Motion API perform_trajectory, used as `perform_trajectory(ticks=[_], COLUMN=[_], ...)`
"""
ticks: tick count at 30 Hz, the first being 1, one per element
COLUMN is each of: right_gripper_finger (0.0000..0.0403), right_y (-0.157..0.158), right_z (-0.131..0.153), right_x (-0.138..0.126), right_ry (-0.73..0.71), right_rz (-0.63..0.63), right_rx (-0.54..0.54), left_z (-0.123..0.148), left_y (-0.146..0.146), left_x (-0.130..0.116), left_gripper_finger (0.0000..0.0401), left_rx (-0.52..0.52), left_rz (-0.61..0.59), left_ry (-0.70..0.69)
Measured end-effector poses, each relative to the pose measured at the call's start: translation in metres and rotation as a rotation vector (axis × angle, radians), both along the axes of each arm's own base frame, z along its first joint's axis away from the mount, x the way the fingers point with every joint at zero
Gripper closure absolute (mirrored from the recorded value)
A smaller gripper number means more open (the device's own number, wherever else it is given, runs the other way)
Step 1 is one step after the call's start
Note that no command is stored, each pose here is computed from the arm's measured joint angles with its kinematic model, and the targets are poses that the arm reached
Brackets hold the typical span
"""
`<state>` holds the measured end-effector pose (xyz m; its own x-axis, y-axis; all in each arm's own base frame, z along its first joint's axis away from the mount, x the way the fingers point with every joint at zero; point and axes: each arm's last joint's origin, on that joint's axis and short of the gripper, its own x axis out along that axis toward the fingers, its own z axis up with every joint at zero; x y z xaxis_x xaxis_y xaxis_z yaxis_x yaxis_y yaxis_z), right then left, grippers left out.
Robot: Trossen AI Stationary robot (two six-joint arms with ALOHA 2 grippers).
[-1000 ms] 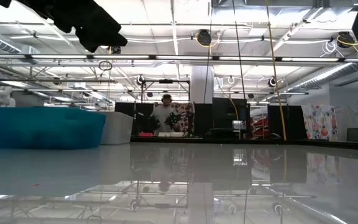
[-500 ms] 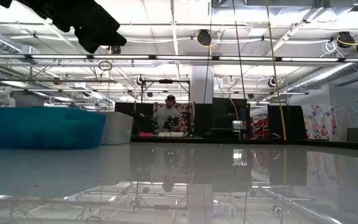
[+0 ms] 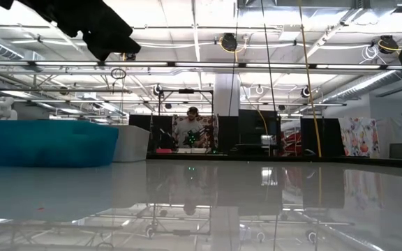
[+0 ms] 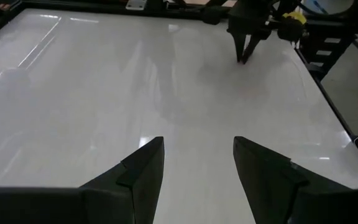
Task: Sort produce into baskets
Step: Put the purple eggplant into the transparent bin
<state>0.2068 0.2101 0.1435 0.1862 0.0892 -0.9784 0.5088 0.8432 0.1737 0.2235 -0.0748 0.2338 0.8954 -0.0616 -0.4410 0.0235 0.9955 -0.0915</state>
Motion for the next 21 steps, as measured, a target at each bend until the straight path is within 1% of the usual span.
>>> perform_trajectory(ticks=[2,4,8,12,16,21], right_gripper_finger=[0.0383,0.0397,0.0393,0.0400,0.0400,0.0402], right_y=[0.000,0.001,0.003,0.009,0.011,0.015], right_z=[0.000,0.001,0.005,0.016,0.034,0.060], right_x=[0.000,0.001,0.003,0.013,0.028,0.047], right_ry=[-0.002,-0.003,-0.009,-0.059,-0.171,-0.282], right_rz=[-0.001,-0.001,-0.001,0.011,0.021,0.089], right_rx=[0.005,0.008,0.014,0.037,0.008,0.001], left_z=[-0.001,-0.002,-0.003,-0.004,-0.007,-0.008], left_y=[0.000,0.000,0.000,0.001,0.001,0.002], left_x=[-0.001,-0.001,-0.001,-0.002,-0.004,-0.004], left_gripper_finger=[0.0200,0.0200,0.0200,0.0200,0.0200,0.0200], left_rx=[0.005,0.008,0.009,0.017,0.030,0.030], left_rz=[0.000,0.000,0.000,0.000,0.001,0.002], left_ry=[0.014,0.023,0.028,0.048,0.083,0.090])
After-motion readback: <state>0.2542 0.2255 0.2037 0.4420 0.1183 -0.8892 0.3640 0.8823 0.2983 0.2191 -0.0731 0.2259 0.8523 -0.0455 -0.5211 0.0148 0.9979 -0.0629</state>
